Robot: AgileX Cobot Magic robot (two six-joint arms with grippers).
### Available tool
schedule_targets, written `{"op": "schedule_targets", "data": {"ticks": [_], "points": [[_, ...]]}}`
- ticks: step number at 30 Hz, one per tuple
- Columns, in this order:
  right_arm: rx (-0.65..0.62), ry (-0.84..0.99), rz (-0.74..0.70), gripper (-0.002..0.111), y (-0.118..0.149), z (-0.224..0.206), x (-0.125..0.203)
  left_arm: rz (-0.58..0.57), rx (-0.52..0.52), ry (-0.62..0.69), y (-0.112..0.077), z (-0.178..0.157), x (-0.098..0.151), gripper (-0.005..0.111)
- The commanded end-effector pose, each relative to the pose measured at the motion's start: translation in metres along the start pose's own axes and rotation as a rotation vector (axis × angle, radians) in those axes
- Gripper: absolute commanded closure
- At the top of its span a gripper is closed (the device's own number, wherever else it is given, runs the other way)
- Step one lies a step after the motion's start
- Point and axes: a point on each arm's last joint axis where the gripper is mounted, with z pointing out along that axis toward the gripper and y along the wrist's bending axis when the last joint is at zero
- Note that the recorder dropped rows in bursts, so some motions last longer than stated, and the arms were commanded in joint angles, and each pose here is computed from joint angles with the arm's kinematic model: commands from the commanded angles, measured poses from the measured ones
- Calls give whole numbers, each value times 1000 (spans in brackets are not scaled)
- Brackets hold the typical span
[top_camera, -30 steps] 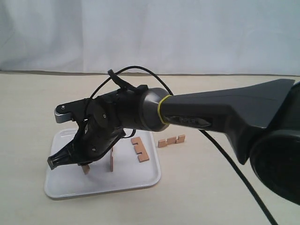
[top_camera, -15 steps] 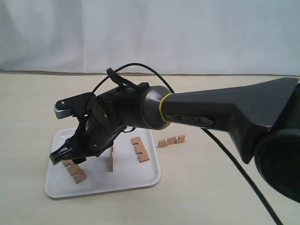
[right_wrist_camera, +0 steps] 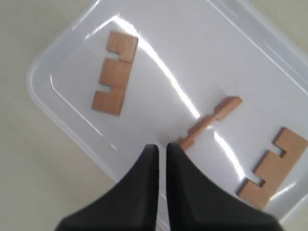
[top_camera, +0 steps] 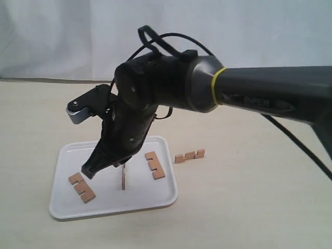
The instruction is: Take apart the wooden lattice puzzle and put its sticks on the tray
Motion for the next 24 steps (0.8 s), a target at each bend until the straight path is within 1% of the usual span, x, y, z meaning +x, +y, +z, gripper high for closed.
{"op": "schedule_targets", "data": {"ticks": [1, 6, 13, 15, 17, 19, 21, 24], "points": [[-34, 70, -7, 104, -25, -17, 13, -4, -4, -4, 0, 0, 0, 107], [-1, 77, 27, 104, -61, -31, 32, -4, -4, -4, 0, 0, 0, 107], [50, 60, 63, 104, -116, -54, 61, -4, -4, -4, 0, 0, 0, 107], [71, 49, 91, 104, -133, -54, 69, -4, -4, -4, 0, 0, 0, 107], [65, 35, 132, 104, -142, -49, 76, -4, -4, -4, 0, 0, 0, 107], [56, 40, 100, 103, -146, -40, 81, -4, -4, -4, 0, 0, 0, 107], [59, 46, 38, 98, -148, -30, 84, -4, -4, -4, 0, 0, 0, 107], [68, 34, -48, 84, -150, -20, 82, -4, -4, -4, 0, 0, 0, 107]]}}
